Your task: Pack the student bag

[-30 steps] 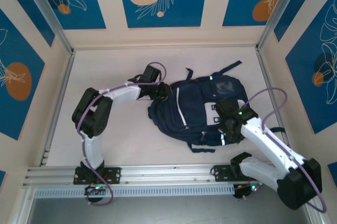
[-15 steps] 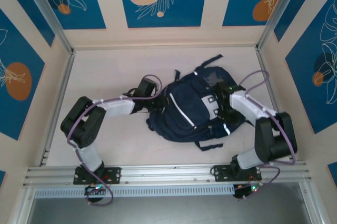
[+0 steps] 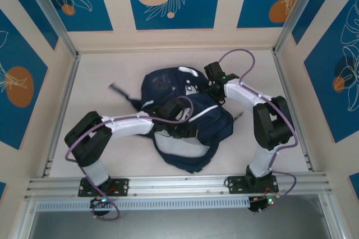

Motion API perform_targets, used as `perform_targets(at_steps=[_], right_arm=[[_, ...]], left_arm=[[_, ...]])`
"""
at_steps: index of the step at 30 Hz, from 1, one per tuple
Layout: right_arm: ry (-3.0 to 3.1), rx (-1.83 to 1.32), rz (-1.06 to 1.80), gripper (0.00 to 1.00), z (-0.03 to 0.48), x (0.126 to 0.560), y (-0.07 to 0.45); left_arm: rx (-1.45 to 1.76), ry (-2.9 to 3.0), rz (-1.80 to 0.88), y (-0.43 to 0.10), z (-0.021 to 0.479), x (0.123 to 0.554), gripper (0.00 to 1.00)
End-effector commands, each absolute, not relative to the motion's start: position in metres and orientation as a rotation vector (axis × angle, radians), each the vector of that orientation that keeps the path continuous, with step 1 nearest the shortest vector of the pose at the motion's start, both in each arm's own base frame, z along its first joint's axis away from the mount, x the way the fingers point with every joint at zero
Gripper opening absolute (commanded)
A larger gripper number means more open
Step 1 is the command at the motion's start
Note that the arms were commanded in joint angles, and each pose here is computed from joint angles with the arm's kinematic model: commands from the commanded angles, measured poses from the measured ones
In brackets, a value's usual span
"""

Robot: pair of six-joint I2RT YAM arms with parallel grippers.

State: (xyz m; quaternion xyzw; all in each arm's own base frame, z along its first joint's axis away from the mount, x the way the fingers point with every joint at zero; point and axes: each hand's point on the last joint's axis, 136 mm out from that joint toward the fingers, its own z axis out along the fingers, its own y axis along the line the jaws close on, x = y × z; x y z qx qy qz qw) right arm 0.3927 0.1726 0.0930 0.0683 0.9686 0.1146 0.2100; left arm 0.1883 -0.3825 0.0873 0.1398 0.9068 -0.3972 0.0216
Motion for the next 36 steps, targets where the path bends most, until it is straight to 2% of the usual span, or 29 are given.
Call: perform_targets(at_steps=[1, 5, 8, 12, 13, 16, 20, 23, 26, 30, 36], right_arm=[[2.636, -0.099, 0.702, 0.36, 0.149, 0.351, 0.235], [2.614, 0.088, 0.484, 0.45, 0.160, 0.348, 0.177], [2.589, 0.167, 0.364, 0.51, 0.169, 0.336, 0.147], [2.558, 0.151, 0.417, 0.51, 0.181, 0.308, 0.143], [2.553, 0.146, 0.441, 0.49, 0.183, 0.299, 0.144], [2.549, 0.071, 0.597, 0.31, 0.188, 0.269, 0.162], [2.635, -0.211, 0.888, 0.17, 0.173, 0.206, 0.224], [2.736, -0.453, 0.927, 0.09, 0.147, 0.156, 0.260], [2.836, -0.626, 0.912, 0.06, 0.116, 0.119, 0.283], [2.985, -0.602, 0.650, 0.04, 0.072, 0.119, 0.278], [3.022, -0.312, 0.015, 0.04, 0.039, 0.176, 0.206]], left_arm=[[0.733, 2.554, -1.433, -0.422, 0.146, 0.180, 0.40], [0.742, 2.535, -1.358, -0.410, 0.158, 0.181, 0.50], [0.793, 2.500, -1.332, -0.400, 0.174, 0.175, 0.51], [0.799, 2.444, -1.267, -0.379, 0.200, 0.175, 0.48], [0.777, 2.431, -1.231, -0.371, 0.206, 0.177, 0.47], [0.664, 2.436, -1.083, -0.341, 0.214, 0.192, 0.43], [0.381, 2.497, -0.879, -0.282, 0.208, 0.223, 0.44], [0.155, 2.494, -0.839, -0.239, 0.205, 0.243, 0.46], [-0.014, 2.480, -0.819, -0.206, 0.203, 0.259, 0.47], [-0.071, 2.481, -0.821, -0.193, 0.203, 0.265, 0.48], [-0.088, 2.517, -0.827, -0.192, 0.190, 0.261, 0.50]])
